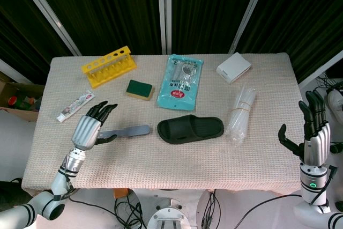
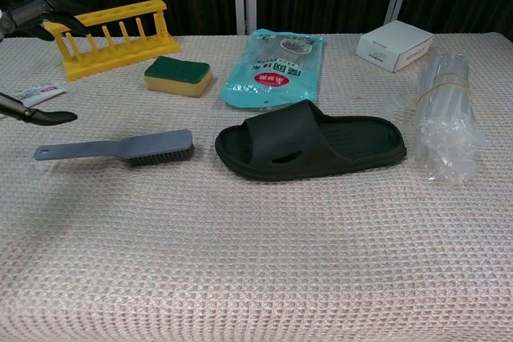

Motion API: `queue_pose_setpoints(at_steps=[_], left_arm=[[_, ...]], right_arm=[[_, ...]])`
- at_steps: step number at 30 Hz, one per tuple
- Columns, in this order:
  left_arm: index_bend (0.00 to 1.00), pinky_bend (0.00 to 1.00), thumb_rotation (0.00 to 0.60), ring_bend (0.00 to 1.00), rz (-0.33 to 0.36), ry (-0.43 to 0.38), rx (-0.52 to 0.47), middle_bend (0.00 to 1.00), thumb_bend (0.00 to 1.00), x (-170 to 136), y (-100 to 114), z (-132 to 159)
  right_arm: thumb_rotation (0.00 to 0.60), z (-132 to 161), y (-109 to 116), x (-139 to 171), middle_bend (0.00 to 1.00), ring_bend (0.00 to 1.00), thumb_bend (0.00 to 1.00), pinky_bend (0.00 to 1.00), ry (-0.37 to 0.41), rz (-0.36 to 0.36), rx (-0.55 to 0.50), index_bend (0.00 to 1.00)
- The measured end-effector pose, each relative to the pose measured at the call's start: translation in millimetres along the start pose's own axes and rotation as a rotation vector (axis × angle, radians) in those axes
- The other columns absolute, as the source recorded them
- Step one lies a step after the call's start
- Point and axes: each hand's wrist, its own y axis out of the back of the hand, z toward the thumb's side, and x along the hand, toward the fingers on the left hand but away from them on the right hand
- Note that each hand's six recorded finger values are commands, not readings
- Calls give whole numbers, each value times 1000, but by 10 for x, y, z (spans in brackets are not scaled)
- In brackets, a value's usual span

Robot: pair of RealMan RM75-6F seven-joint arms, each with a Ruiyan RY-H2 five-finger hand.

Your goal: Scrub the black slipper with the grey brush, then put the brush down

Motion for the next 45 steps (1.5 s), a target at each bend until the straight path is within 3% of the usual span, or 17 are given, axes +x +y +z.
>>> queue_pose_setpoints(at_steps=[10,13,19,23,26,30,33,40,45], left_arm=[[131,241,600,132,-8,0,-4,239,73,-21,-39,1],[179,264,600,158,-29,8,-16,258,83,-22,-69,11],[307,360,518,236,-109,50,-33,344,107,-32,-209,22],[340,401,400,270,-164,98,-12,380,119,-30,-327,-38],[344,410,237,279,-205,131,-11,386,124,-19,-427,-58],[344,409,67,278,-234,141,12,385,121,49,-504,-11],[344,407,1,279,-246,144,39,381,114,116,-545,39],[351,412,11,279,-269,130,151,387,157,277,-699,187],[362,428,98,288,-274,128,247,401,182,328,-803,227]], right_arm=[[600,12,-57,38,0,0,553,0,0,29,4,0],[600,-8,-31,57,0,0,545,0,1,26,4,0],[600,-105,6,121,0,0,550,0,-18,37,23,0],[600,-202,35,204,0,0,548,0,-39,50,40,0],[600,-295,59,276,0,0,550,0,-60,58,56,0],[600,-395,94,345,0,0,549,0,-84,57,63,0],[600,-420,105,349,0,0,551,0,-87,51,65,0],[600,-421,98,299,0,0,561,0,-83,55,64,0],[600,-449,106,285,0,0,577,0,-91,64,72,0]])
